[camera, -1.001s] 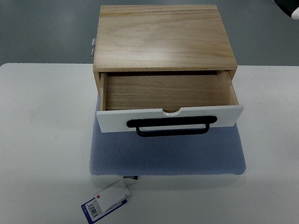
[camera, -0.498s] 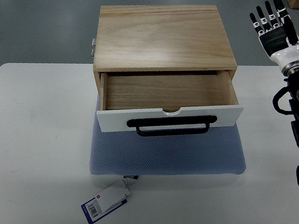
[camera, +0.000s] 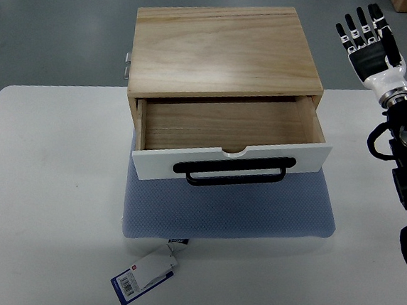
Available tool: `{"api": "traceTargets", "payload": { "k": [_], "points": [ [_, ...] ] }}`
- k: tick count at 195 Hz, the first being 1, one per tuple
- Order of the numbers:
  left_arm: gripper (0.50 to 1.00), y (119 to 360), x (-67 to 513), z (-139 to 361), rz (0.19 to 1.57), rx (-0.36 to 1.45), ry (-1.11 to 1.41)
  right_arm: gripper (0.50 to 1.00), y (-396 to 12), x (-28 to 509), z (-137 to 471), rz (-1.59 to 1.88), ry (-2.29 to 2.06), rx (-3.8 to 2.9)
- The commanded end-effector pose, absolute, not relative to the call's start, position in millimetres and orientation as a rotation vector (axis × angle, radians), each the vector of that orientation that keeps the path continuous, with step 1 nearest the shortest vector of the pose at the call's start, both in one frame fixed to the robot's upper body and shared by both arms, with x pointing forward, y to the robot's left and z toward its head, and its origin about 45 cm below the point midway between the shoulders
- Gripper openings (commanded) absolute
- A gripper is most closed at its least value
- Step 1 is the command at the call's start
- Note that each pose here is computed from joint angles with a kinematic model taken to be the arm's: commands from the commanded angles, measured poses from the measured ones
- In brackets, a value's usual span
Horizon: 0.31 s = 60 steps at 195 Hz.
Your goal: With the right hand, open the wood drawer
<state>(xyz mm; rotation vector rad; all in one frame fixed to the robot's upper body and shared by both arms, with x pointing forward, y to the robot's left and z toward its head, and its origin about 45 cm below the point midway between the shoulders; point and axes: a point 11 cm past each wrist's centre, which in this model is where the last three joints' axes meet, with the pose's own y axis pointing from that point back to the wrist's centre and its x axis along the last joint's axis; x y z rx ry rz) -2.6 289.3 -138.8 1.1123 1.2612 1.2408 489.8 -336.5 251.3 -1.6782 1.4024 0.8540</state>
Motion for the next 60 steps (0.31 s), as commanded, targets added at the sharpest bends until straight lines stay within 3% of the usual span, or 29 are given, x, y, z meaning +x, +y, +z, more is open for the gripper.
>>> {"api": "traceTargets", "payload": {
  "k": [1,60],
  "points": [
    [1.000,289,-3,-139,1.242,1.111,1.263,0.946,-335,488,247,0.864,1.404,-1.675],
    [1.000,290,-3,-139,1.247,1.114,1.262,0.946,-338,481,233,0.873,1.409,-1.667]
  ]
}}
